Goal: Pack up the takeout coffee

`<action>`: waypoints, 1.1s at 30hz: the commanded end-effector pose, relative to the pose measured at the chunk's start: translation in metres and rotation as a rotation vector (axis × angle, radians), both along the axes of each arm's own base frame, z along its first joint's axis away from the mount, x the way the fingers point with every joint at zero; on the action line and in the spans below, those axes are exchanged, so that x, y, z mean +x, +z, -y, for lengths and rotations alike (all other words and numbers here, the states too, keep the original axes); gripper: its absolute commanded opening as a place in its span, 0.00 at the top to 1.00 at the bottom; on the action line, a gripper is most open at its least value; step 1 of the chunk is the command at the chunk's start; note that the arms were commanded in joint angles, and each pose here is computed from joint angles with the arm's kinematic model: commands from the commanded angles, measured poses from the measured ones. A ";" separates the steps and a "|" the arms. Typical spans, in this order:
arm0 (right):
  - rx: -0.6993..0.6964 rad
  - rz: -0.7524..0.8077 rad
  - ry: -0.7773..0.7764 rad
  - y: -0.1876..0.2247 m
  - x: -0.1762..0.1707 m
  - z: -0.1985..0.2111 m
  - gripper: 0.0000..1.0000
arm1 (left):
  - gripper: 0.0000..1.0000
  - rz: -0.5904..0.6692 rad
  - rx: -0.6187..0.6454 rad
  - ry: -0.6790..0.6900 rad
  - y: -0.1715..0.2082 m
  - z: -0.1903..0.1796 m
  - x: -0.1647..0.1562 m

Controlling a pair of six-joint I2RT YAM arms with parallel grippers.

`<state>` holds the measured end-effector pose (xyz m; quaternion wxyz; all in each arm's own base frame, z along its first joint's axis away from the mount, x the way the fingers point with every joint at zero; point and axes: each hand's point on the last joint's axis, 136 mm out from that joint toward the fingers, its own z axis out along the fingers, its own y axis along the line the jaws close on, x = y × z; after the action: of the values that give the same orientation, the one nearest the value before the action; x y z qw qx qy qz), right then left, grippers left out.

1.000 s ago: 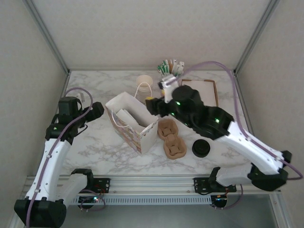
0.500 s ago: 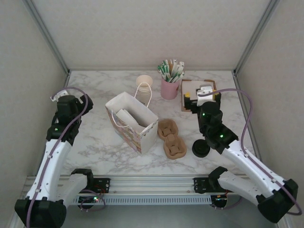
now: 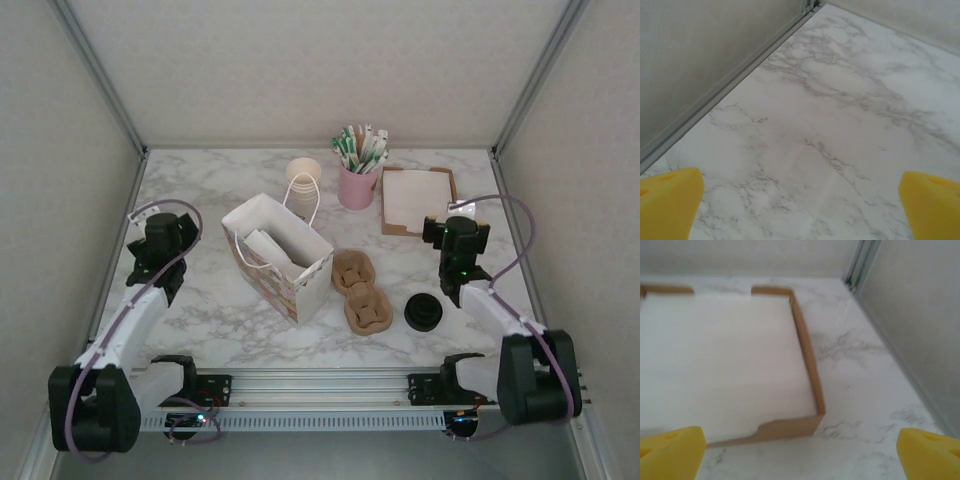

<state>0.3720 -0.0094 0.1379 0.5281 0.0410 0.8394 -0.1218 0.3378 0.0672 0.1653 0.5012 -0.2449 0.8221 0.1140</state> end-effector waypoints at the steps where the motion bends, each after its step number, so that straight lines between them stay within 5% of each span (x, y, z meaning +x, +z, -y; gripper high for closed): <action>1: 0.005 0.042 0.019 -0.002 0.011 -0.004 0.01 | 0.00 0.014 0.058 0.022 -0.010 -0.010 0.002; 23: 0.147 0.040 0.154 -0.049 0.023 -0.022 0.01 | 0.00 0.195 0.047 -0.171 -0.051 0.020 0.035; 33: 0.153 0.051 0.179 -0.055 0.021 -0.025 0.01 | 0.00 0.139 0.055 -0.262 -0.071 0.037 0.052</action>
<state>0.3906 0.0149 0.0783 0.5389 0.0055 0.8422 -0.0176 0.3796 0.0356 0.0755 0.5466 -0.1398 0.8233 0.0619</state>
